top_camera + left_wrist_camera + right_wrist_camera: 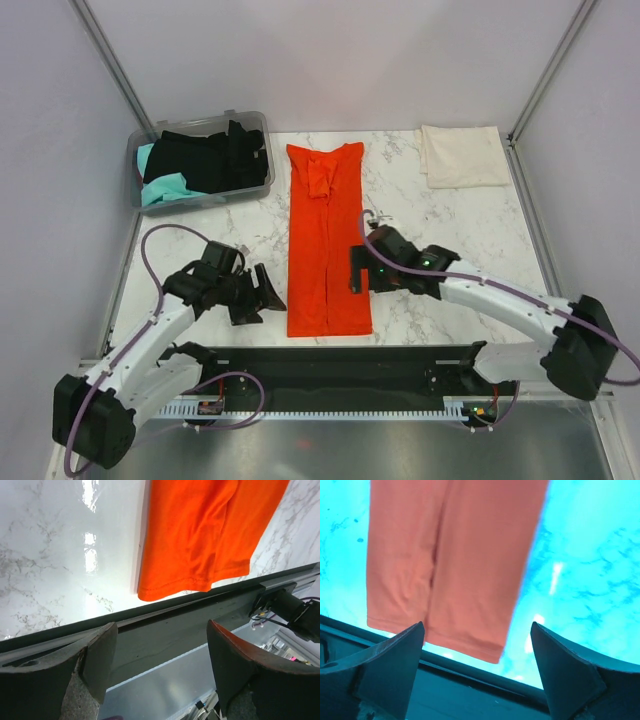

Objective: Fold and stack the t-shirts
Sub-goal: Fold the tshirt

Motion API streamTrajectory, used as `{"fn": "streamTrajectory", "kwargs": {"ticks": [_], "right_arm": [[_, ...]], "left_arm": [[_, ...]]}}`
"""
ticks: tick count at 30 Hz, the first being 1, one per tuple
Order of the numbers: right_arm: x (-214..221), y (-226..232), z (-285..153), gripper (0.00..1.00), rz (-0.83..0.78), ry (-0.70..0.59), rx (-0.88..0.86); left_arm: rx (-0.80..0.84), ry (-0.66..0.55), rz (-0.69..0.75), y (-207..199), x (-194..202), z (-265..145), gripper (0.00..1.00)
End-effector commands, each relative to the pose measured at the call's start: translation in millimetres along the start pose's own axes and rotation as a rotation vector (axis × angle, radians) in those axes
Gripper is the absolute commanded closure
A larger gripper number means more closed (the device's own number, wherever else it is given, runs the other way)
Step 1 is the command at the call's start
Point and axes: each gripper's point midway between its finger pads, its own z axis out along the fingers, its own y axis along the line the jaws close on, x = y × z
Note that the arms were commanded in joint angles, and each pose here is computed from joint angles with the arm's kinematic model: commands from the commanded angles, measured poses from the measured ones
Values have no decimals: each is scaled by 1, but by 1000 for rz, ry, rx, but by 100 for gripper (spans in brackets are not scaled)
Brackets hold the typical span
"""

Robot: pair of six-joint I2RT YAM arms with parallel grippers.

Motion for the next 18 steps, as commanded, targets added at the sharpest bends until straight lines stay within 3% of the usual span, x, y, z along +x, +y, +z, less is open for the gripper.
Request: {"fn": "streamTrajectory", "kwargs": {"ticks": [1,6,7,9,12,18], "right_arm": [[31,-17,-17,9,5,134,-173],[49,-33,-18,26,7,177,-256],[52,-36,-16,37,21,189,-260],[59,-39,-13,49,74,228,-319],[67,-40,-10,50,130,278,-385],[78,-45,-3,50,172,316,-408]], "left_arm": [[96,8,11,-21,-7,14,21],[40,97,0,-10,4,46,28],[45,117,-3,-10,8,50,30],[18,150,-3,-6,14,60,33],[-25,157,-11,2,18,65,36],[-79,136,-55,22,27,68,34]]}}
